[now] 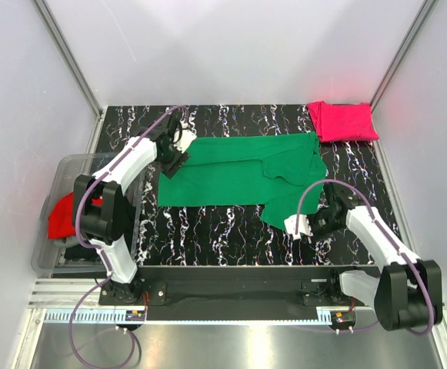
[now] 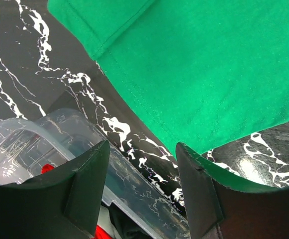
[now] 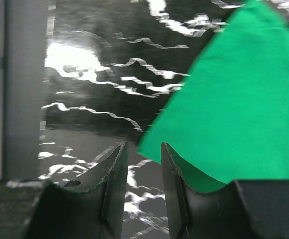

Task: Fold and stack the t-shirts
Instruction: Fold the tshirt

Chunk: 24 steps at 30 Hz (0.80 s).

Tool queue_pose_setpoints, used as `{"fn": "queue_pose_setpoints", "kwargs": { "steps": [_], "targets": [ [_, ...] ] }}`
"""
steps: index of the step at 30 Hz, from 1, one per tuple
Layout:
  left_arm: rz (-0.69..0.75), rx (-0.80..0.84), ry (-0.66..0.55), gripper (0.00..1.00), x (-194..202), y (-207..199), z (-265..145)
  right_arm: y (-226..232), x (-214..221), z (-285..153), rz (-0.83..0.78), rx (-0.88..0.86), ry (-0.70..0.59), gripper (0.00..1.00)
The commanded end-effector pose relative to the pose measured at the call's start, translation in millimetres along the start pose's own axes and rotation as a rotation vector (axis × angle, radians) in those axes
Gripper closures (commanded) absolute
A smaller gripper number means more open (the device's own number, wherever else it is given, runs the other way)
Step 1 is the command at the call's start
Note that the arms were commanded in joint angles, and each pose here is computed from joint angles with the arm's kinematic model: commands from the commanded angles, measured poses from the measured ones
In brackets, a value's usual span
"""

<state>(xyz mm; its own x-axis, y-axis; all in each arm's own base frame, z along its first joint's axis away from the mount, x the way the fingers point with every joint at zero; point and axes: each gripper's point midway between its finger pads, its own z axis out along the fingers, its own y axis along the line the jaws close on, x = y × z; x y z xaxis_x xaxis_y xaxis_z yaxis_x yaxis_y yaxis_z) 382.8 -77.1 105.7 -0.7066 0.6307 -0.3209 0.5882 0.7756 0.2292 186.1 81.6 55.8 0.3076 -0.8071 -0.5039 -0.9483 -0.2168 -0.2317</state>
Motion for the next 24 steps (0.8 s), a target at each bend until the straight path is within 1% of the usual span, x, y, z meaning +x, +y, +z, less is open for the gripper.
{"fn": "queue_pose_setpoints", "kwargs": {
  "steps": [1,5,12,18,21,22,23,24],
  "targets": [
    [-0.012,-0.041,-0.037,0.39,-7,13,-6,8,2,1,-0.02,-0.095,0.01,0.6],
    [-0.016,-0.053,-0.043,0.39,-10,18,-8,5,14,9,-0.019,-0.137,0.046,0.6],
    [-0.012,-0.054,-0.039,0.39,-11,19,-5,-4,28,16,-0.037,-0.14,0.086,0.59],
    [-0.014,-0.052,-0.031,0.39,-10,21,-2,0,36,22,-0.038,-0.142,0.108,0.59],
    [-0.013,-0.051,-0.024,0.39,-8,21,0,4,39,26,-0.036,-0.16,0.117,0.65],
    [-0.013,-0.049,-0.02,0.39,-7,21,1,5,40,27,-0.027,-0.166,0.122,0.68],
    [-0.014,-0.049,-0.017,0.39,-5,21,1,5,41,27,-0.023,-0.168,0.125,0.75],
    [-0.014,-0.049,-0.016,0.39,-4,22,2,4,42,28,-0.02,-0.17,0.13,0.77]
  ]
}}
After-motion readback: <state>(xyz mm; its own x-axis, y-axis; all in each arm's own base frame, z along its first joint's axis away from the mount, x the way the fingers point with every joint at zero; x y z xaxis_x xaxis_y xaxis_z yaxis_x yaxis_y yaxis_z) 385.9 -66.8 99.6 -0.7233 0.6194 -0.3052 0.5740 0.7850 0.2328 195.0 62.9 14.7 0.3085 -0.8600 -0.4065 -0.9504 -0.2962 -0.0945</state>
